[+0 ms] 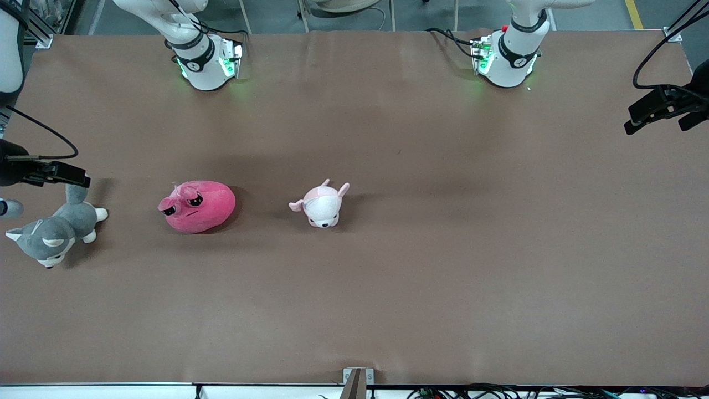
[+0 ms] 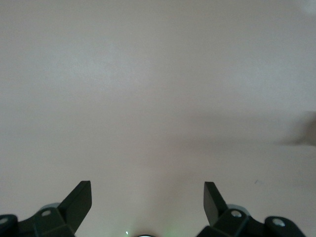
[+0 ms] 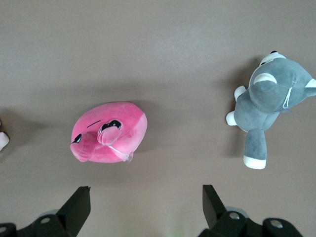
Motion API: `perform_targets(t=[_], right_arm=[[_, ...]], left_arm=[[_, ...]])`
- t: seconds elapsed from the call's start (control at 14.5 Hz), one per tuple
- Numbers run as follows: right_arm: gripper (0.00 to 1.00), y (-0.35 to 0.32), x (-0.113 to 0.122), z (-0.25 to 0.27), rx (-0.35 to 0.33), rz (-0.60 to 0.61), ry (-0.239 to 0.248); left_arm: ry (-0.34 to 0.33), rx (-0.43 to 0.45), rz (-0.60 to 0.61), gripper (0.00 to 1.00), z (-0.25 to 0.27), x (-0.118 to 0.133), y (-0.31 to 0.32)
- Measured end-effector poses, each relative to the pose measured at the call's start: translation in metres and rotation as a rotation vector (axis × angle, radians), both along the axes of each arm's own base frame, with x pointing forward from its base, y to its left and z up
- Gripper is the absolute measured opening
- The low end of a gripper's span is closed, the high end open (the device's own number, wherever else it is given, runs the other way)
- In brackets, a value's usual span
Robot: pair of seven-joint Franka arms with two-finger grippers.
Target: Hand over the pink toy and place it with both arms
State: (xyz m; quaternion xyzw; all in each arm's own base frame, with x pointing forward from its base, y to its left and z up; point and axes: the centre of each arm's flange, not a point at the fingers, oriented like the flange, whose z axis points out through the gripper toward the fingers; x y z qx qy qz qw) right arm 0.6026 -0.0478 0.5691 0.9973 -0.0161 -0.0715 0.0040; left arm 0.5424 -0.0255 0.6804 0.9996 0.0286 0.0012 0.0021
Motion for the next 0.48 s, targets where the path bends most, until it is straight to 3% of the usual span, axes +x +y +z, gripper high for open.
perform_targets(t=[0.48], right_arm=[[1.00, 0.007, -0.026, 0.035, 0.002, -0.022, 0.007]], left_arm=[[-0.002, 0.000, 0.003, 1.00, 0.001, 0.000, 0.002]])
